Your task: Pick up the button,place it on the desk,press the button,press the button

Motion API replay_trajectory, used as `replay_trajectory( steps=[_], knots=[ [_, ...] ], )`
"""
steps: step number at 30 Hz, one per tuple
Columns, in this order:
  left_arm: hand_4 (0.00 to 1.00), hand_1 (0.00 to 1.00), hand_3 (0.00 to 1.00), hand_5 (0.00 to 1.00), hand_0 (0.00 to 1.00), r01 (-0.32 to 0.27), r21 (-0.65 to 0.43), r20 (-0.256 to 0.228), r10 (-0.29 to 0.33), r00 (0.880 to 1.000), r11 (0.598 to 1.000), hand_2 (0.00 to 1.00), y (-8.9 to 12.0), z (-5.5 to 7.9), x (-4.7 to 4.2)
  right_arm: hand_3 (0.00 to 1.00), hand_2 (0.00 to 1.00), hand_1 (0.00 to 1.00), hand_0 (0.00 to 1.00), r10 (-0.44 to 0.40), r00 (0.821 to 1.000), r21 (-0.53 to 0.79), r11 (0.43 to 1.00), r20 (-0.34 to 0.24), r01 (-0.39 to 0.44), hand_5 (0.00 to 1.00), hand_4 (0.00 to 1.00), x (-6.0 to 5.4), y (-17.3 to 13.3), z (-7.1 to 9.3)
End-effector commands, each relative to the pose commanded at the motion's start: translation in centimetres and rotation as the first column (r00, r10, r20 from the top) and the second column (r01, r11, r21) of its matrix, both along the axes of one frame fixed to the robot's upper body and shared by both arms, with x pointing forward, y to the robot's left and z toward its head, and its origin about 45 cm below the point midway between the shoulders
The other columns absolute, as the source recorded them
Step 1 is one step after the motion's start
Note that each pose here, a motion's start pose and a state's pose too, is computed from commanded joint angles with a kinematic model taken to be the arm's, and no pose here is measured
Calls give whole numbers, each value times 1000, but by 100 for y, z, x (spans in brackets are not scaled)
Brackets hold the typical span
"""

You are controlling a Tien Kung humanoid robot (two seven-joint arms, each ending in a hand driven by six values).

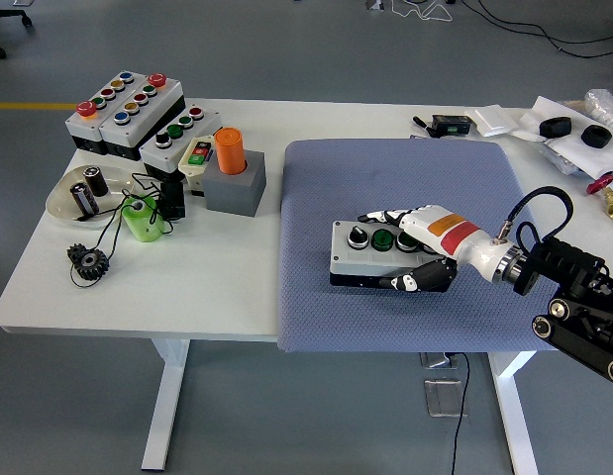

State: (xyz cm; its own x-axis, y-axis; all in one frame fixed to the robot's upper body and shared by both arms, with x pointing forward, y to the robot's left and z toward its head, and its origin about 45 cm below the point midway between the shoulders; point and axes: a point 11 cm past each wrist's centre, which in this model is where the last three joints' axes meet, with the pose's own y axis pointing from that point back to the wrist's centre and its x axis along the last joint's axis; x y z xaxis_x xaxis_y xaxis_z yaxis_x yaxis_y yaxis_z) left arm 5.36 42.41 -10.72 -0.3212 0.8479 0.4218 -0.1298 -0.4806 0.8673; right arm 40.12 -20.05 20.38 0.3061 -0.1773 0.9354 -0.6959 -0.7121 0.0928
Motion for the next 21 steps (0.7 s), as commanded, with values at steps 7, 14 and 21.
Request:
replay_trajectory(
  steps=[7, 14, 21],
  knots=[
    [371, 723, 527, 998, 668, -2, -1, 1, 2, 1000, 1000, 722, -6, -2, 3, 592, 338, 180, 183, 32, 999, -15, 999, -13, -32, 2, 397, -35, 41, -58],
    [371, 723, 528, 998, 667, -3, -2, 2, 3, 1000, 1000, 723, -16, -5, 1, 590, 348, 190, 194, 9, 999, -16, 1000, -37, -9, 2, 400, -19, 12, -169],
    [374, 722, 529, 998, 667, -6, -2, 6, 6, 1000, 1000, 722, -12, -2, 7, 657, 468, 362, 406, 25, 998, -43, 999, -56, -28, 2, 562, -22, 45, -195]
  ],
)
